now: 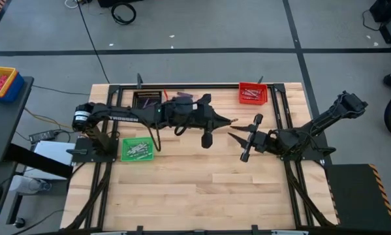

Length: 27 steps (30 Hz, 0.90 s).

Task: Sort crayons
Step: Put the pink crayon into the red bin

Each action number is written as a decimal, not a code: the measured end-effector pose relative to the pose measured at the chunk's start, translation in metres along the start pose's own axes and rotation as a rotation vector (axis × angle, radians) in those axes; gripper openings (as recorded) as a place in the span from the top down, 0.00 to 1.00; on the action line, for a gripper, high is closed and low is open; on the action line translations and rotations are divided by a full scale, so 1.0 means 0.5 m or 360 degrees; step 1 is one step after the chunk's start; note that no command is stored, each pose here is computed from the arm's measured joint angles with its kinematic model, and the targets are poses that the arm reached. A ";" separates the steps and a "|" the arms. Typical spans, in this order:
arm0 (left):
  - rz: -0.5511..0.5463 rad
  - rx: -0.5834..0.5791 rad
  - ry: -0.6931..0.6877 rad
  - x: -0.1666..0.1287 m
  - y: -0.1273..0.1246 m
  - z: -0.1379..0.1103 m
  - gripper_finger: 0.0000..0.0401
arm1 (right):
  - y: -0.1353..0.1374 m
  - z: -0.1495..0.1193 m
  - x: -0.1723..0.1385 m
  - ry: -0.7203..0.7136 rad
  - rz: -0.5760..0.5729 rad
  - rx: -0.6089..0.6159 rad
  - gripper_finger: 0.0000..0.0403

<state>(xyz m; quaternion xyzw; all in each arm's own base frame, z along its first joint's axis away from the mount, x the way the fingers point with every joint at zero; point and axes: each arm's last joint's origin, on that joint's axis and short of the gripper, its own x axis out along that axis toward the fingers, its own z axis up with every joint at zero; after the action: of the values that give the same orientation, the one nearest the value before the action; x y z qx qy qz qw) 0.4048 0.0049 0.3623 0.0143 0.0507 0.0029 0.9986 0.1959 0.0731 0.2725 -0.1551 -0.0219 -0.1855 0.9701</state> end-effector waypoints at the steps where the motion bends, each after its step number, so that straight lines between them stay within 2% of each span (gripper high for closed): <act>1: -0.0009 0.0001 -0.0029 0.000 -0.005 0.004 0.93 | -0.001 0.002 0.000 -0.0012 -0.0005 0.0037 0.71; 4: -0.0034 0.0016 -0.0069 0.001 -0.019 0.008 0.93 | -0.002 0.006 0.001 -0.0061 0.0038 0.0136 0.69; 9: -0.0082 0.0023 -0.0139 0.001 -0.044 0.016 0.92 | -0.004 0.015 0.006 -0.0189 0.0217 0.0274 0.65; 13: -0.0130 0.0024 -0.0184 -0.001 -0.069 0.021 0.92 | -0.010 0.015 0.011 -0.0205 0.0219 0.0347 0.64; 16: -0.0162 0.0047 -0.0228 -0.003 -0.086 0.026 0.92 | -0.010 0.015 0.013 -0.0223 0.0267 0.0363 0.64; 21: -0.0188 0.0057 -0.0291 0.021 -0.104 0.009 0.92 | -0.006 0.022 0.012 -0.0339 0.0498 0.0373 0.65; 27: -0.0179 0.0057 -0.0295 0.037 -0.103 -0.007 0.92 | -0.006 0.023 0.011 -0.0354 0.0514 0.0377 0.65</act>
<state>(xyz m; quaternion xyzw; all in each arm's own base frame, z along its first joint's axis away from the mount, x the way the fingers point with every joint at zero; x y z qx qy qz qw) 0.4234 -0.0463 0.3556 0.0296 -0.0410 -0.0553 0.9972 0.2003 0.0721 0.2850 -0.0612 -0.1252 -0.0058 0.9902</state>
